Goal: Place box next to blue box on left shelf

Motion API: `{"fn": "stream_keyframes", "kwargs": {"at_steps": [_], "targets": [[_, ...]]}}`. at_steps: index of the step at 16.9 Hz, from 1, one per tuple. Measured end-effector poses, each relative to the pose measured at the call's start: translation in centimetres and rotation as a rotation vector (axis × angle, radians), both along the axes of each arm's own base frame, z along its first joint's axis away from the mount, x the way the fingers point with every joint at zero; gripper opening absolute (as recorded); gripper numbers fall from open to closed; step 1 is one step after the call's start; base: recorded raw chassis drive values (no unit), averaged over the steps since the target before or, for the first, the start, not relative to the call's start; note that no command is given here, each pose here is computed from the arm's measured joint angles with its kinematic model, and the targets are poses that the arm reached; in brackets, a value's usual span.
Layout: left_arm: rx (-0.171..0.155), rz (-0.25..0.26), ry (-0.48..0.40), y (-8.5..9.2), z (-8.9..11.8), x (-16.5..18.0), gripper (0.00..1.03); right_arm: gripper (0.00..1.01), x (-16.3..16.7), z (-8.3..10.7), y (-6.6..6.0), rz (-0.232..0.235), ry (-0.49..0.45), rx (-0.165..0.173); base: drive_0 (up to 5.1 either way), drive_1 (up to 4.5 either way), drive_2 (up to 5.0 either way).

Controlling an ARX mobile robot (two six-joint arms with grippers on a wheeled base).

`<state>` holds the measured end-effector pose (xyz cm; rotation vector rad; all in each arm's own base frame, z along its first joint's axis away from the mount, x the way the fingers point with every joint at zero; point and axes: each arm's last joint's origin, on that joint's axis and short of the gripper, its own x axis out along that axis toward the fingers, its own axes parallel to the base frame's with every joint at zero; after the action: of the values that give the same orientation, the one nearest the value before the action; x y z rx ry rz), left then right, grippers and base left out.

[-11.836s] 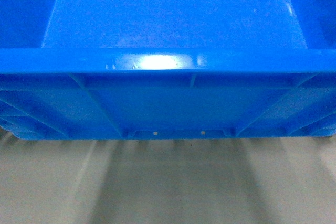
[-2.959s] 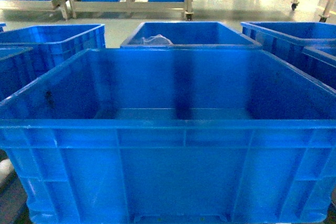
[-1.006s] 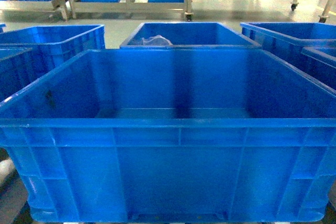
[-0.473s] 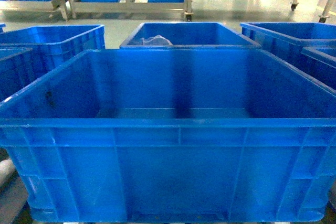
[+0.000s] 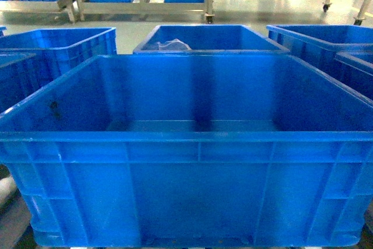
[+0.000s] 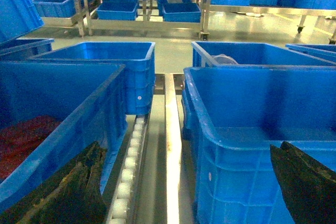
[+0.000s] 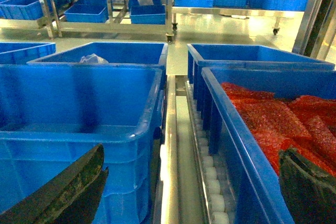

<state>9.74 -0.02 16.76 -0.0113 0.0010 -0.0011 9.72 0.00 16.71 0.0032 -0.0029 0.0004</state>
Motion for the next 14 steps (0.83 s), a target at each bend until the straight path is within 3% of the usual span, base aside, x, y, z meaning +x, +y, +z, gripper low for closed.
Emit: {"fn": "stream_keyframes", "kwargs": {"at_steps": [14], "targets": [[0.0, 0.0, 0.0, 0.0, 0.0, 0.0, 0.98, 0.98, 0.0, 0.0, 0.0, 0.0, 0.0, 0.0, 0.0, 0.0, 0.0]]}}
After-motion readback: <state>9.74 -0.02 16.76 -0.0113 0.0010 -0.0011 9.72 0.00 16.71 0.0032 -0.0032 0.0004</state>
